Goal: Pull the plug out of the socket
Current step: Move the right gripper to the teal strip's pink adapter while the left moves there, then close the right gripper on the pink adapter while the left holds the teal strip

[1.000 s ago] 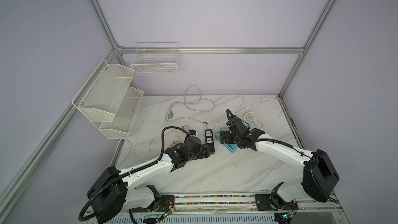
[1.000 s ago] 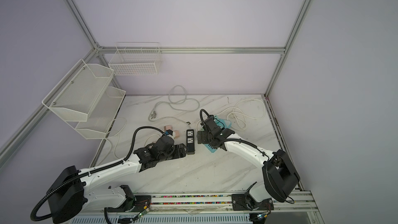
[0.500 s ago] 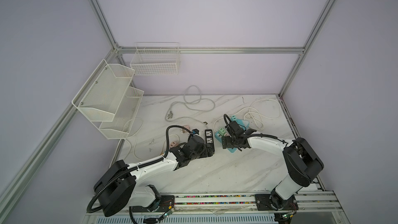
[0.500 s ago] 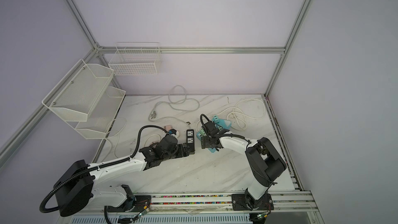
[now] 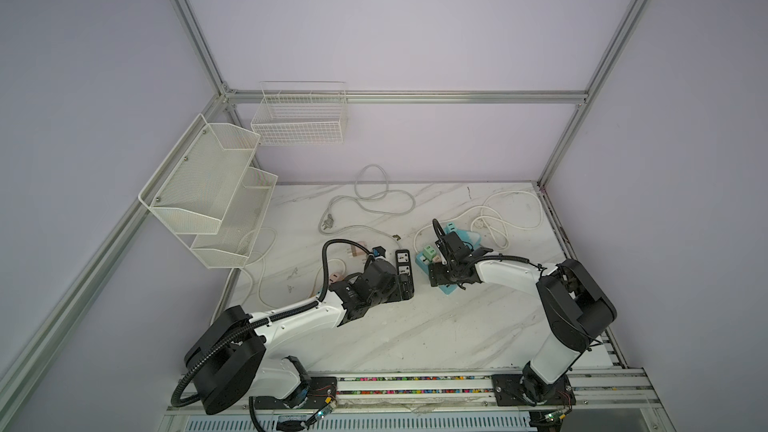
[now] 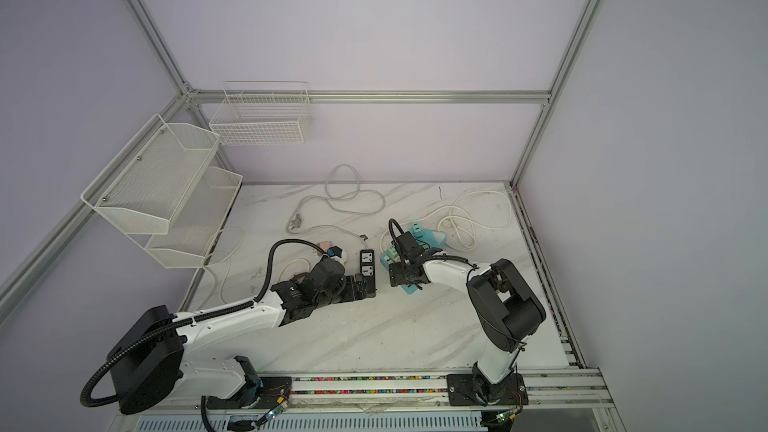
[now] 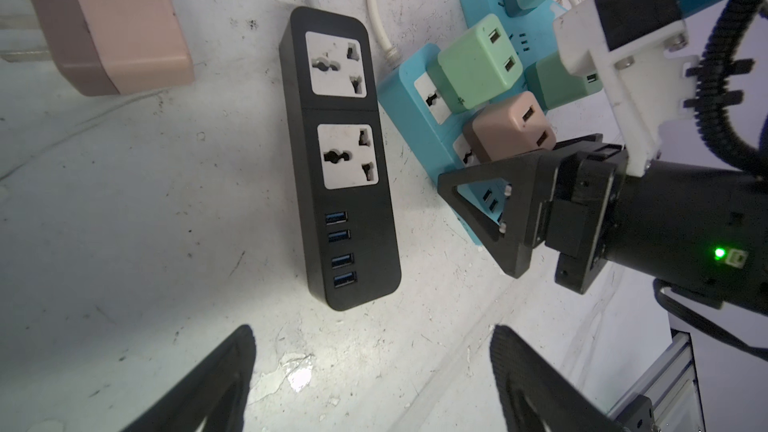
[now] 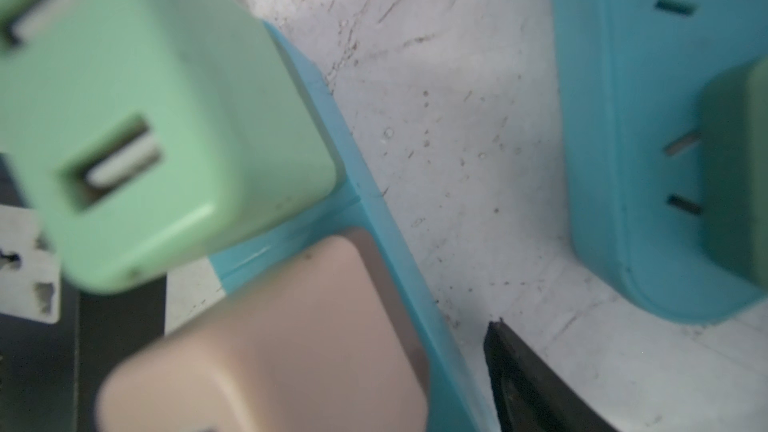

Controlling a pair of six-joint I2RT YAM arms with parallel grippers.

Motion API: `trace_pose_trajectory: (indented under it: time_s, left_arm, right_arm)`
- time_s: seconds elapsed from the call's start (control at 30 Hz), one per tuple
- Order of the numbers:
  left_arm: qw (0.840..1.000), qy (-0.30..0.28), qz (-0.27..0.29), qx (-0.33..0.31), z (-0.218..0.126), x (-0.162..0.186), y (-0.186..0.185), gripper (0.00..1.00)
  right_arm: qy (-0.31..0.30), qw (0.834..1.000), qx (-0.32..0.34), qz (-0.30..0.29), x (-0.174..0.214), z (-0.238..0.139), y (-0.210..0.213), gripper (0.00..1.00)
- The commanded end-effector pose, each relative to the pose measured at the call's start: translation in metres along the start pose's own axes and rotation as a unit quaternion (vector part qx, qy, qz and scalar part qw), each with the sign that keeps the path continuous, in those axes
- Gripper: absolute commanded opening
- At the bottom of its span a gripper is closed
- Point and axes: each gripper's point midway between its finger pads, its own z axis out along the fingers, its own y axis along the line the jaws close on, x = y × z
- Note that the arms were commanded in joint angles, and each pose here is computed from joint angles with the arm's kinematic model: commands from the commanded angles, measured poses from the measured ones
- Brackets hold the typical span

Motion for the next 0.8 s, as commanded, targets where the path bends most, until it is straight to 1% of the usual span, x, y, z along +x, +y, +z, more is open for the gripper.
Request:
trace_pose_trajectory:
  time_s: [0.0,0.17,0.5,0.67,0.77]
  left_arm:
    - [0.999,-0.037,-0.002,0.029,-0.015,-0.028,-0.027,0.88]
    - [0.999,-0.036,-0.004,0.030,-0.015,-0.025,-0.025,0.89]
    - [0.998,-0.034,-0.004,0.057,-0.016,-0.022,-0.031,0.89]
    - [0.997,-0.030,0.000,0.070,-0.015,-0.020,-0.036,0.89]
    - [0.997,-0.025,0.004,0.076,-0.015,-0.019,-0.038,0.89]
  right_arm:
    - [0.016,1.000,0.000,0.009,0.010,0.003,-0.003,0.73]
    - [0.033,0.999,0.010,0.038,0.025,0.004,-0.010,0.67]
    - [0.027,0.996,0.015,0.086,0.046,-0.013,-0.010,0.56]
    - [0.030,0.991,0.041,0.126,0.066,-0.020,-0.016,0.51]
    - [0.033,0.987,0.058,0.146,0.076,-0.021,-0.022,0.51]
